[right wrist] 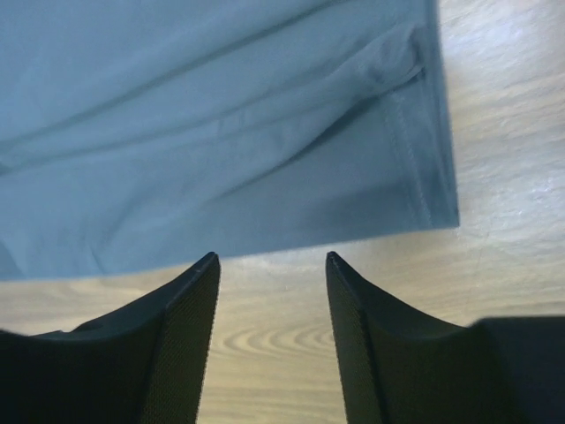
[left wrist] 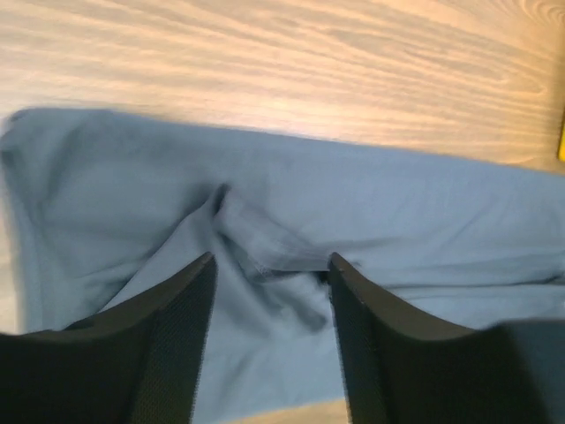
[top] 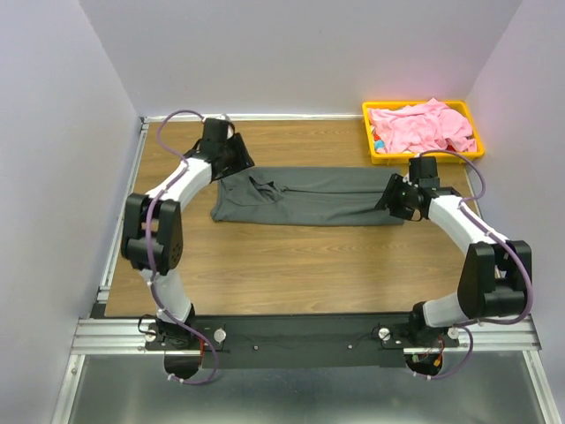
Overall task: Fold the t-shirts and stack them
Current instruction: Fold the tshirt
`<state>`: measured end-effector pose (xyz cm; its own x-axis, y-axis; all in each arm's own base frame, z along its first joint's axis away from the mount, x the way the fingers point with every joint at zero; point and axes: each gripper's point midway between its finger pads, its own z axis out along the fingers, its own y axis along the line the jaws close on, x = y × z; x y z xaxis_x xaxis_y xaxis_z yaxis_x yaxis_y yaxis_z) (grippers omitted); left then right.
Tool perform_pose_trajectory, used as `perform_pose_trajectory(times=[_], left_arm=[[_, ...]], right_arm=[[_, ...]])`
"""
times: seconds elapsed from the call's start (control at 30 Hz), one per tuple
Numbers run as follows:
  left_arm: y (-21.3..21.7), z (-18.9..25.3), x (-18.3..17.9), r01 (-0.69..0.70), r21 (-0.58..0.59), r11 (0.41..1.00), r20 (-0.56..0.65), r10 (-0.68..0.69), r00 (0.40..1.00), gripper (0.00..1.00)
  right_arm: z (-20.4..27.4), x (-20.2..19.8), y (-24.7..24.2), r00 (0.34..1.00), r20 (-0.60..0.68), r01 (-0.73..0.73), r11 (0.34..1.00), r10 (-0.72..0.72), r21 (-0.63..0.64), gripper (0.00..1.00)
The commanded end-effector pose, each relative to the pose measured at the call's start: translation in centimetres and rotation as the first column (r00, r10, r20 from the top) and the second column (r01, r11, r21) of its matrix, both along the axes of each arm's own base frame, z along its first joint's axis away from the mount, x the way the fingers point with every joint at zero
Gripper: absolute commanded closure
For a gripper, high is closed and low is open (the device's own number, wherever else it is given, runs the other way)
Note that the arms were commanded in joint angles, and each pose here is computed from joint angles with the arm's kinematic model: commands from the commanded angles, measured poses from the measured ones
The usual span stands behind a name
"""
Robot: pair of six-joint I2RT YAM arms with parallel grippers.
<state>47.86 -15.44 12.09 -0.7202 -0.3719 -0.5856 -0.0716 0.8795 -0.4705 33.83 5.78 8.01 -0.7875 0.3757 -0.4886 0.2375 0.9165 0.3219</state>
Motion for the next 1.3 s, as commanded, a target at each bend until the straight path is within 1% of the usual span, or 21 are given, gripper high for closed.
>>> perform_pose_trajectory(times=[0.0, 0.03, 0.07, 0.13, 0.17, 0.2, 0.27, 0.3, 0.33, 0.4, 0.5, 0.67, 0.73, 0.87, 0.9, 1.0, 1.1, 1.13, 1.2, 1.23, 1.27], left_arm=[[3.4, 2.8, -1.9, -0.103, 0.035, 0.994, 0.087, 0.099, 0.991, 0.44], [3.9, 3.4, -2.6, -0.114, 0.038, 0.993, 0.103, 0.109, 0.989, 0.46], [4.6, 1.6, -3.8, -0.125, 0.059, 0.99, 0.068, 0.121, 0.99, 0.5], [5.1, 1.0, -4.9, -0.129, 0.069, 0.989, 0.06, 0.125, 0.99, 0.57], [5.3, 0.2, -5.4, -0.125, 0.079, 0.989, 0.046, 0.121, 0.992, 0.62], [5.5, -1.2, -6.3, -0.12, 0.09, 0.989, 0.015, 0.119, 0.993, 0.64], [5.8, -2.4, -7.0, -0.117, 0.102, 0.988, -0.01, 0.119, 0.993, 0.69], [6.1, -3.5, -7.5, -0.121, 0.113, 0.986, -0.031, 0.126, 0.992, 0.7], [6.6, -4.7, -8.0, -0.13, 0.127, 0.983, -0.053, 0.137, 0.989, 0.74], [7.1, -6.0, -8.3, -0.135, 0.138, 0.981, -0.085, 0.147, 0.985, 0.75], [9.4, -7.8, -8.9, -0.191, 0.218, 0.957, -0.106, 0.218, 0.97, 0.76], [10.6, -11.0, -11.2, -0.183, 0.254, 0.95, -0.201, 0.237, 0.95, 0.81], [10.5, -11.6, -12.1, -0.179, 0.248, 0.952, -0.225, 0.237, 0.945, 0.82], [10.4, -12.6, -14.5, -0.175, 0.238, 0.955, -0.268, 0.238, 0.934, 0.82], [10.6, -13.2, -15.5, -0.174, 0.241, 0.955, -0.291, 0.242, 0.926, 0.82], [11.0, -13.2, -17.1, -0.179, 0.248, 0.952, -0.304, 0.252, 0.919, 0.82], [11.2, -12.1, -17.6, -0.189, 0.243, 0.951, -0.278, 0.255, 0.926, 0.81], [11.1, -11.0, -17.3, -0.199, 0.231, 0.952, -0.243, 0.254, 0.936, 0.78], [10.8, -9.8, -16.9, -0.189, 0.21, 0.959, -0.213, 0.233, 0.949, 0.74], [10.7, -8.8, -16.6, -0.185, 0.204, 0.961, -0.182, 0.223, 0.958, 0.7], [10.7, -8.3, -16.4, -0.181, 0.201, 0.963, -0.165, 0.216, 0.962, 0.68]], right_arm=[[-0.1, 1.7, -0.8, 0.992, 0.048, 0.109, 0.988, -0.115, 0.107, 0.45], [-0.3, 1.7, -0.6, 0.992, 0.045, 0.11, 0.987, -0.116, 0.121, 0.46], [-0.2, 2.1, -1.5, 0.987, 0.053, 0.141, 0.978, -0.151, 0.155, 0.47], [-0.6, 2.2, -1.7, 0.986, 0.049, 0.149, 0.971, -0.161, 0.185, 0.48], [-0.8, 2.1, -1.7, 0.985, 0.043, 0.155, 0.968, -0.166, 0.198, 0.48], [-1.2, 2.3, -1.7, 0.985, 0.037, 0.158, 0.963, -0.17, 0.22, 0.49], [-1.5, 2.4, -1.7, 0.984, 0.032, 0.163, 0.958, -0.175, 0.237, 0.5], [-1.8, 2.6, -1.8, 0.983, 0.032, 0.168, 0.954, -0.182, 0.25, 0.5], [-2.2, 2.6, -1.9, 0.981, 0.024, 0.18, 0.948, -0.193, 0.261, 0.51], [-2.7, 2.5, -2.1, 0.979, 0.013, 0.193, 0.944, -0.204, 0.269, 0.52], [-4.1, 1.7, -2.8, 0.974, -0.021, 0.223, 0.936, -0.226, 0.273, 0.52], [-7.2, -0.9, -4.9, 0.949, -0.113, 0.315, 0.911, -0.295, 0.266, 0.56], [-8.1, -2.3, -5.8, 0.93, -0.151, 0.366, 0.891, -0.336, 0.268, 0.57], [-8.3, -4.1, -7.0, 0.899, -0.167, 0.437, 0.859, -0.406, 0.265, 0.57], [-7.9, -4.3, -7.4, 0.891, -0.151, 0.454, 0.854, -0.428, 0.253, 0.57], [-7.2, -4.9, -7.8, 0.888, -0.131, 0.46, 0.859, -0.441, 0.224, 0.57], [-5.9, -5.0, -7.8, 0.91, -0.102, 0.414, 0.885, -0.401, 0.214, 0.58], [-5.3, -4.8, -7.6, 0.919, -0.087, 0.394, 0.892, -0.384, 0.22, 0.58], [-4.1, -4.3, -7.2, 0.943, -0.047, 0.332, 0.913, -0.331, 0.235, 0.58], [-2.6, -3.6, -6.5, 0.957, -0.006, 0.281, 0.921, -0.291, 0.271, 0.58], [-1.7, -3.1, -6.1, 0.965, 0.021, 0.246, 0.927, -0.262, 0.283, 0.58]])
